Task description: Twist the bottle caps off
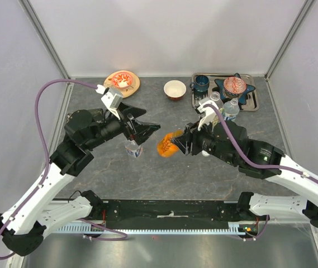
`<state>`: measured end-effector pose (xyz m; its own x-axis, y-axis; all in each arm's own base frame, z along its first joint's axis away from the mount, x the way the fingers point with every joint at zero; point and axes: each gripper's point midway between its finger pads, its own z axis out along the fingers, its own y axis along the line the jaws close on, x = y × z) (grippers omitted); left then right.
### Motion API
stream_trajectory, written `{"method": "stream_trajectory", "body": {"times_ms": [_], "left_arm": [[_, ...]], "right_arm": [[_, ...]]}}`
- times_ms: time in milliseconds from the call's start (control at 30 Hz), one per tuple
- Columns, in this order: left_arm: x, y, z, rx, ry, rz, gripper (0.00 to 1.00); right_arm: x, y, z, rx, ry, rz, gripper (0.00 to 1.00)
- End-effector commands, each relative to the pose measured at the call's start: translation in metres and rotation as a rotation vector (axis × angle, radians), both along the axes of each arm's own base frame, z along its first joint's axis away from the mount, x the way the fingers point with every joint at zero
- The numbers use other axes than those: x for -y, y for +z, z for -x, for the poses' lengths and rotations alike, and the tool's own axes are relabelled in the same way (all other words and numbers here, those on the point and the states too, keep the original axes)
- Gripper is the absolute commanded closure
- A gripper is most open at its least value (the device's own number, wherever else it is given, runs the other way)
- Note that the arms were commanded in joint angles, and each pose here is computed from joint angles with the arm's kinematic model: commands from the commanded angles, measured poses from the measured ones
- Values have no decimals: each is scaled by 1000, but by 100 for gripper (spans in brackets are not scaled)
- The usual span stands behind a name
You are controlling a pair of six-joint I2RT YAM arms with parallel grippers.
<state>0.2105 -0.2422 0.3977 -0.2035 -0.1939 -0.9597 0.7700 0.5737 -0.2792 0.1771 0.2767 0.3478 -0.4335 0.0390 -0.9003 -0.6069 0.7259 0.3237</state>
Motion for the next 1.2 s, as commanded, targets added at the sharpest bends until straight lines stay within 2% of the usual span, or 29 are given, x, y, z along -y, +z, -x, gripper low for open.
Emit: {"method": "stream_trajectory", "body": {"times_ms": [0,167,533,833,1167], "left_arm": [[24,32,71,110,-493,100,1],[31,13,90,58,-677,91,1],[37,-5,82,47,-691,56,1],[36,-15,90,69,-730,34,1],[35,-27,99,76,-762,18,11]], "right_arm": [[11,41,22,21,71,-118,100],[11,75,42,57,172,-225,100],[-18,107,55,93,313,-328,100],[-36,115,57,95,368,-365,100],[-50,108,55,86,385,-403,100]]}}
